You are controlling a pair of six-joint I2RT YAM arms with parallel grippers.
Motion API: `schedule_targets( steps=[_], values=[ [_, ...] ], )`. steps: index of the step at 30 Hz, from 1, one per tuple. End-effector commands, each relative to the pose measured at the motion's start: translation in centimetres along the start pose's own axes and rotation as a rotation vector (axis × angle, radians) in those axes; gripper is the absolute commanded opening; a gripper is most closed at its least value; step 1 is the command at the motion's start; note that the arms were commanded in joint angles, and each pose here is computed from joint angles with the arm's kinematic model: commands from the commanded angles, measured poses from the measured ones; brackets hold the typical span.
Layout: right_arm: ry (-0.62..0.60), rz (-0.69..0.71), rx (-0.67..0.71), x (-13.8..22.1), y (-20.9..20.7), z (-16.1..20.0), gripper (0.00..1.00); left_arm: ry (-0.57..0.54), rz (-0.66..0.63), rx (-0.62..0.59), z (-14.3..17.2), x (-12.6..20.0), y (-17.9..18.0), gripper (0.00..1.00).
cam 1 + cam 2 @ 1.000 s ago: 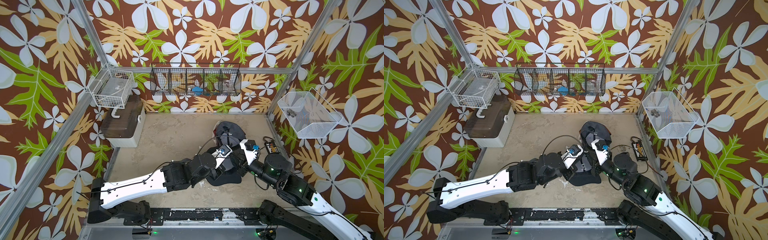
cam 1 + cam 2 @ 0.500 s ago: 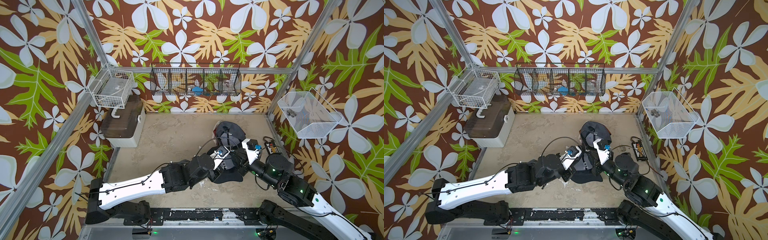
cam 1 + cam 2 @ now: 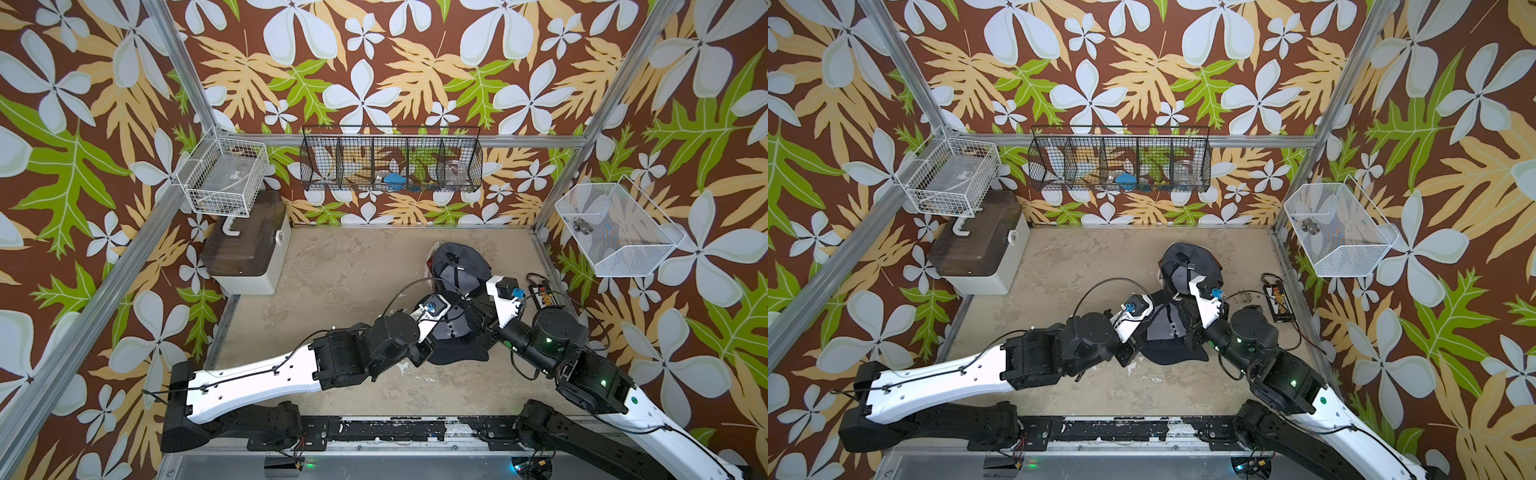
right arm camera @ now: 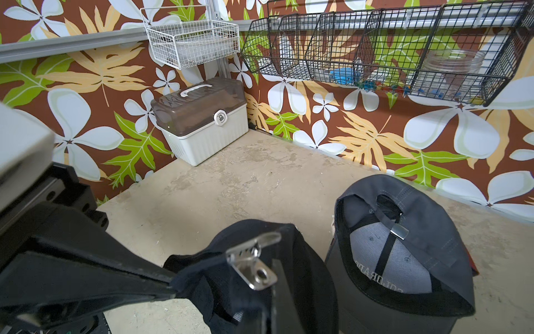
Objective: Open the adjustable buckle of the baseball cap
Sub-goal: Pull the adjustable strap on the baseball cap.
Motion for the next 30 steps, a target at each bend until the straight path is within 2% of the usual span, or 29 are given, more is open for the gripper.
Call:
schedule_targets(
  steps=[1, 18, 24, 30],
  values=[
    [-0.040, 0.026, -0.012, 0.1, -0.4, -0.9, 0.00, -0.012, -0.019, 0.012, -0.1, 0.3, 0.5, 0.03],
    [-0.005, 0.001, -0.016, 0.0, 0.0, 0.0, 0.00, -0.103, -0.101, 0.068, -1.1, 2.8, 3.5, 0.03],
    [0.026, -0.065, -0.011, -0.6, 1.0, 0.6, 0.00, -0.131, -0.116, 0.082, -1.7, 3.8, 4.1, 0.03],
    [0.075, -0.214, -0.005, -1.8, 3.3, 1.2, 0.00, -0.140, -0.145, 0.080, -2.1, 4.4, 4.8, 0.03]
  ],
)
Point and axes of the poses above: each gripper's point midway between its finger pads, its own x axis back along the fingers, its own y axis along the line the jaws close on, z = x × y, the point moved 3 cm from there along x, back along the fingers, and after that the axes turned 14 degrees about x, right-handed, at the moved point
